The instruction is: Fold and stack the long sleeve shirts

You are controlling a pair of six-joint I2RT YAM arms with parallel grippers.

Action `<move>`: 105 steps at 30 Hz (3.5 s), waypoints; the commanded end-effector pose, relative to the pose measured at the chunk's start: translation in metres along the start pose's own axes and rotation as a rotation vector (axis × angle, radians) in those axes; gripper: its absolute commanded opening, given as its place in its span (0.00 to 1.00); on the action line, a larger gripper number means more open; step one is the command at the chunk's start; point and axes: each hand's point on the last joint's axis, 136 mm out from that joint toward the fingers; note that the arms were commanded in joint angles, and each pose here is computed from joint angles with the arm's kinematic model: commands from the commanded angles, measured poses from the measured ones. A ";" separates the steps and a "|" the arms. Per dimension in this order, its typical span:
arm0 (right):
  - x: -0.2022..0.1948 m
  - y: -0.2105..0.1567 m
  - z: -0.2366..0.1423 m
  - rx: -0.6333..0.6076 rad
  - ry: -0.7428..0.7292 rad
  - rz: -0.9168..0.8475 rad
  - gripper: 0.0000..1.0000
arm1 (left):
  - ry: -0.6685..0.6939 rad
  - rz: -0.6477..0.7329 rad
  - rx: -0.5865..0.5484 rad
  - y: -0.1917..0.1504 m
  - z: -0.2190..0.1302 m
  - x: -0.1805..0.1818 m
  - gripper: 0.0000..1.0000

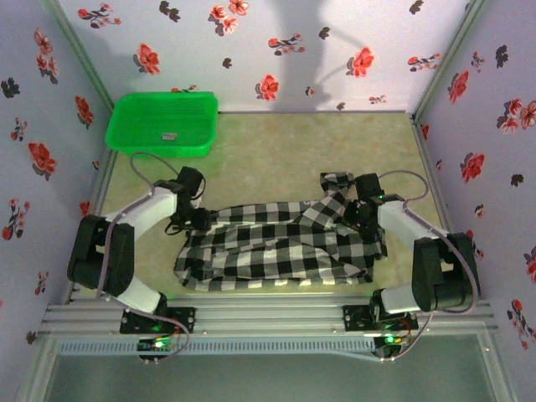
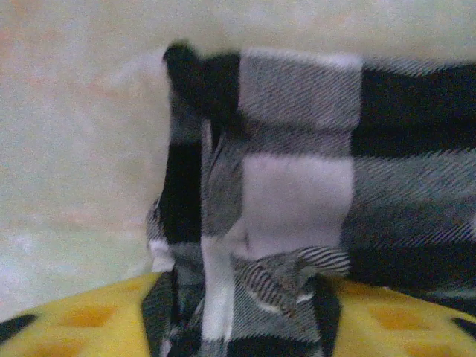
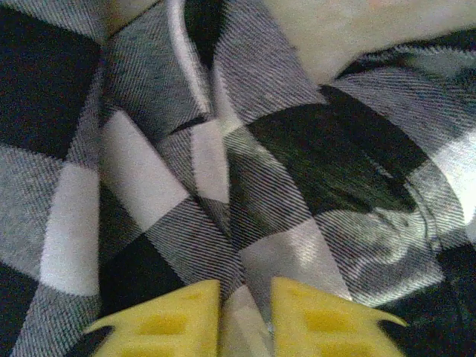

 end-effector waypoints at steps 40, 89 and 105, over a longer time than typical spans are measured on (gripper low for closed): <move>0.087 0.159 0.066 0.059 0.020 0.005 0.60 | -0.328 -0.224 0.063 0.058 0.028 -0.106 0.76; 0.081 0.142 0.016 0.037 0.126 0.181 0.24 | -0.331 -0.175 0.074 0.057 0.041 -0.109 0.75; 0.113 0.151 0.018 0.064 0.247 0.269 0.29 | -0.336 -0.169 0.072 0.055 0.041 -0.109 0.75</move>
Point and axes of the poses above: each hand's point on the last joint's axis, 136 mm out from that joint toward the fingers, its own z axis out along the fingers, its own x axis along the line the jaws close on, y = z × x, and after that the axes turned 11 degrees about z, right-handed
